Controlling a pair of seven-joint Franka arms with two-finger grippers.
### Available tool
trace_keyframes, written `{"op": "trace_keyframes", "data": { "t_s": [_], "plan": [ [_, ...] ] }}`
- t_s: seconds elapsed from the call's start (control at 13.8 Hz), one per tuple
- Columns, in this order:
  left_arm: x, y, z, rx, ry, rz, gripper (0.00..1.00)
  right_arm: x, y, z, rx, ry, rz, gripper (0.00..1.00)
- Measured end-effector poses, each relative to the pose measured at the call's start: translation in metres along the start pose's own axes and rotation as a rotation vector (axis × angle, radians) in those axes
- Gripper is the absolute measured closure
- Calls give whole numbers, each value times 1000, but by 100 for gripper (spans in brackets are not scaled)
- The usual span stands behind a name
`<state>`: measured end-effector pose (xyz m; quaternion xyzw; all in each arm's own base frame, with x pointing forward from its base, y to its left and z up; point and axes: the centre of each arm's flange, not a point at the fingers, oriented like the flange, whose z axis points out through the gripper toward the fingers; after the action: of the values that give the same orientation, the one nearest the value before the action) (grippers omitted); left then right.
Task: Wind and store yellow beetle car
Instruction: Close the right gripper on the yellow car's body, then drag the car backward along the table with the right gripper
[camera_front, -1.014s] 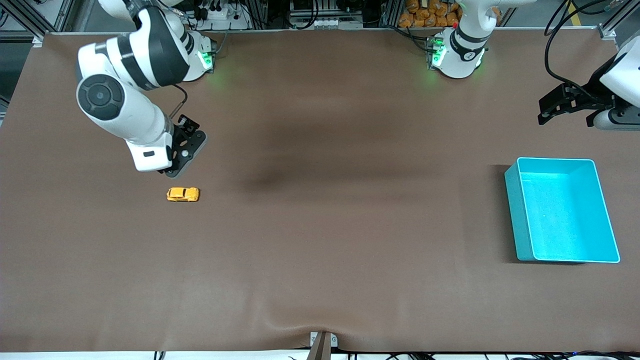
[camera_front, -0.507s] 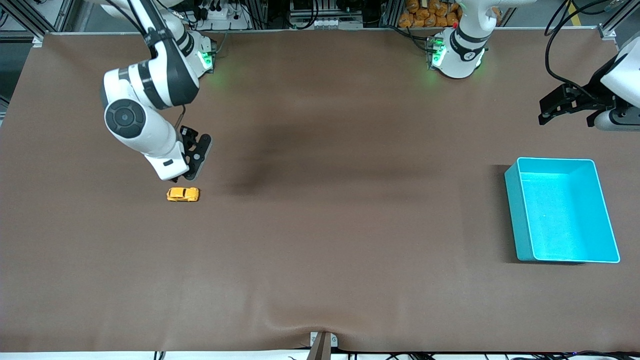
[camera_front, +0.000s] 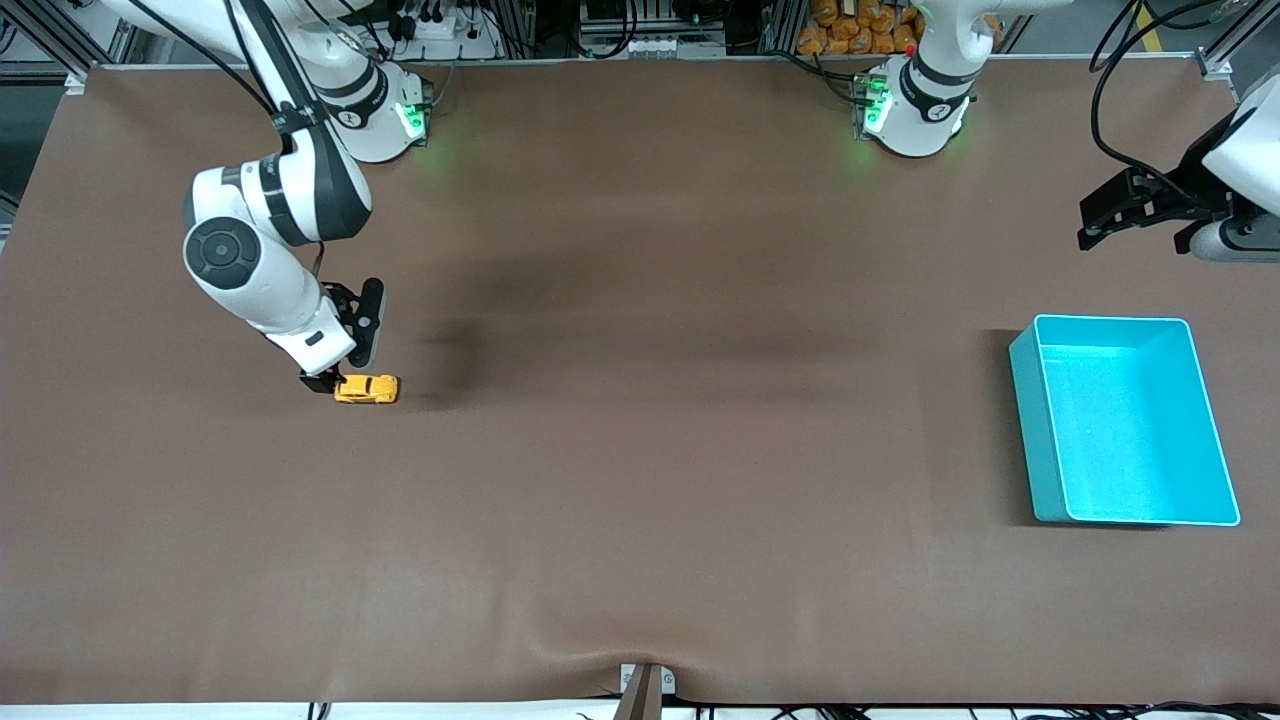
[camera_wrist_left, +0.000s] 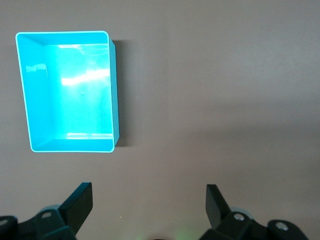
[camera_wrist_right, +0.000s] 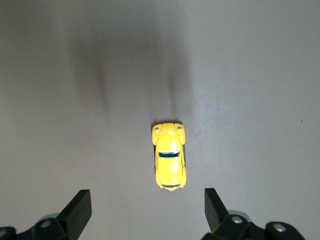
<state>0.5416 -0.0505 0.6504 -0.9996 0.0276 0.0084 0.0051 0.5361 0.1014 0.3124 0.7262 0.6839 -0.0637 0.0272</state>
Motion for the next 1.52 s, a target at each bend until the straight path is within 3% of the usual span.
{"op": "trace_keyframes", "data": {
  "t_s": [0.29, 0.65, 1.52],
  "plan": [
    [0, 0, 0, 0, 0, 0, 0, 4, -5, 42, -62, 25, -32, 0],
    [0, 0, 0, 0, 0, 0, 0, -11, -5, 81, -100, 44, -47, 4],
    [0, -1, 0, 0, -1, -2, 0, -29, 1, 115, -108, 50, -43, 22]
  ]
}}
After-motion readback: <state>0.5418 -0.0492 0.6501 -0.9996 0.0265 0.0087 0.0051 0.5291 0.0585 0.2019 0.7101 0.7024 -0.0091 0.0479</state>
